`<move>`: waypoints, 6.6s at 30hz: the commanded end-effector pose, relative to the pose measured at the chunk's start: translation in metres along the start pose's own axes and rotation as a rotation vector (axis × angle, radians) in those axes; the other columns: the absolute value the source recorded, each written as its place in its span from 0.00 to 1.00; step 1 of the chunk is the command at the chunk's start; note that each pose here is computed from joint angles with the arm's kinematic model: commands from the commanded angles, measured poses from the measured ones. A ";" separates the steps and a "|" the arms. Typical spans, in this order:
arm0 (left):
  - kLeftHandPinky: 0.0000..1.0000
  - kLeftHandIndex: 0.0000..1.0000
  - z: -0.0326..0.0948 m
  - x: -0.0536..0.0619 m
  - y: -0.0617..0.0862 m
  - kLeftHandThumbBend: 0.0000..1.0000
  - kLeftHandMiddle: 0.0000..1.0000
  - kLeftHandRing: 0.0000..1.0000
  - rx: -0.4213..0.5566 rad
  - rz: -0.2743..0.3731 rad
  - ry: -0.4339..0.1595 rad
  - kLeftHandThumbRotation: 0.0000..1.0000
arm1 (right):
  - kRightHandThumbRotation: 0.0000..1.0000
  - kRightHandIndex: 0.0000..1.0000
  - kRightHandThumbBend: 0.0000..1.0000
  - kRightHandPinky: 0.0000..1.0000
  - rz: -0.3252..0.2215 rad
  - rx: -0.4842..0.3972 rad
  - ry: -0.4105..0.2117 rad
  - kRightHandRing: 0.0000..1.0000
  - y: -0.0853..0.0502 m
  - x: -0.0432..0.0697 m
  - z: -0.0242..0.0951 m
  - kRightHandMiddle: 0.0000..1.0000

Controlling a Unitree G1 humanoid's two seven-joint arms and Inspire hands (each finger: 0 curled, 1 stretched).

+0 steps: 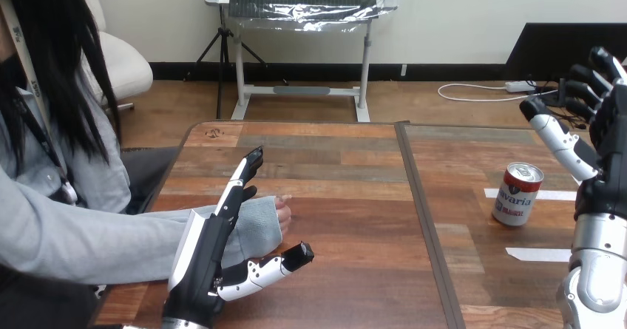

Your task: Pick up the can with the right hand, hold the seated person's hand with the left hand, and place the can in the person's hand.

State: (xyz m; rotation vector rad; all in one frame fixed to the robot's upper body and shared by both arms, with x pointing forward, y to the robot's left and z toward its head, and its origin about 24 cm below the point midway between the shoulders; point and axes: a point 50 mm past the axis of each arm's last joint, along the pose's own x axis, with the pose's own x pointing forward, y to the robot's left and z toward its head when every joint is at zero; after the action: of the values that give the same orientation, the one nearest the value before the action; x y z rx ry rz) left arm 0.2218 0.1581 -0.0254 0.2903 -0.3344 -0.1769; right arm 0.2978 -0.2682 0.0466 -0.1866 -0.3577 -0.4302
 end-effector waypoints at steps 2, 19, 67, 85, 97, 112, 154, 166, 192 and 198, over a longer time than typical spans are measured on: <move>0.90 0.95 0.010 0.021 0.009 1.00 0.95 0.96 0.009 0.031 -0.085 0.55 | 0.36 0.86 1.00 0.76 -0.015 0.039 -0.048 0.80 0.005 0.024 0.016 0.81; 0.91 0.95 0.010 0.020 0.010 1.00 0.95 0.96 0.005 0.029 -0.088 0.54 | 0.30 0.88 1.00 0.78 -0.007 0.035 0.041 0.83 0.005 0.022 0.005 0.84; 0.90 0.95 0.011 0.018 0.013 1.00 0.95 0.96 0.012 0.028 -0.092 0.53 | 0.33 0.94 1.00 0.88 0.071 0.058 0.289 0.91 0.010 0.008 -0.025 0.92; 0.91 0.95 0.011 0.018 0.015 1.00 0.95 0.96 0.005 0.034 -0.099 0.53 | 0.42 0.99 1.00 0.96 0.114 0.000 0.357 0.98 0.011 0.000 -0.034 0.97; 0.90 0.95 0.011 0.017 0.016 1.00 0.95 0.96 0.020 0.032 -0.101 0.54 | 0.46 1.00 1.00 0.97 0.132 -0.039 0.412 0.98 0.011 -0.004 -0.040 0.97; 0.90 0.94 0.012 0.017 0.016 1.00 0.95 0.96 0.017 0.033 -0.106 0.55 | 0.46 1.00 1.00 0.97 0.152 -0.092 0.455 0.98 0.010 -0.006 -0.045 0.97; 0.90 0.93 0.012 0.015 0.019 1.00 0.94 0.95 0.001 0.041 -0.118 0.53 | 0.43 0.98 1.00 0.89 0.172 -0.157 0.528 0.94 0.009 0.000 -0.047 0.94; 0.89 0.93 0.012 0.015 0.019 1.00 0.94 0.95 -0.001 0.043 -0.118 0.53 | 0.42 0.97 1.00 0.90 0.172 -0.175 0.539 0.93 0.010 0.002 -0.047 0.93; 0.88 0.92 0.012 0.012 0.020 1.00 0.93 0.94 -0.005 0.044 -0.115 0.52 | 0.43 0.95 1.00 0.73 0.182 -0.237 0.529 0.81 0.013 0.008 -0.044 0.92; 0.88 0.92 0.011 0.012 0.020 1.00 0.93 0.94 -0.004 0.042 -0.114 0.51 | 0.43 0.95 1.00 0.67 0.184 -0.248 0.521 0.78 0.014 0.009 -0.043 0.92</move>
State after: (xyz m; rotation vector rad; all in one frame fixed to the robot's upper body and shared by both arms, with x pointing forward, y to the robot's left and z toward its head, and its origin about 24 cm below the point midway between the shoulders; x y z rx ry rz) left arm 0.2213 0.1683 -0.0189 0.2698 -0.3763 -0.1701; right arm 0.2988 -0.2720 -0.0214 -0.3136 0.3292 -0.3259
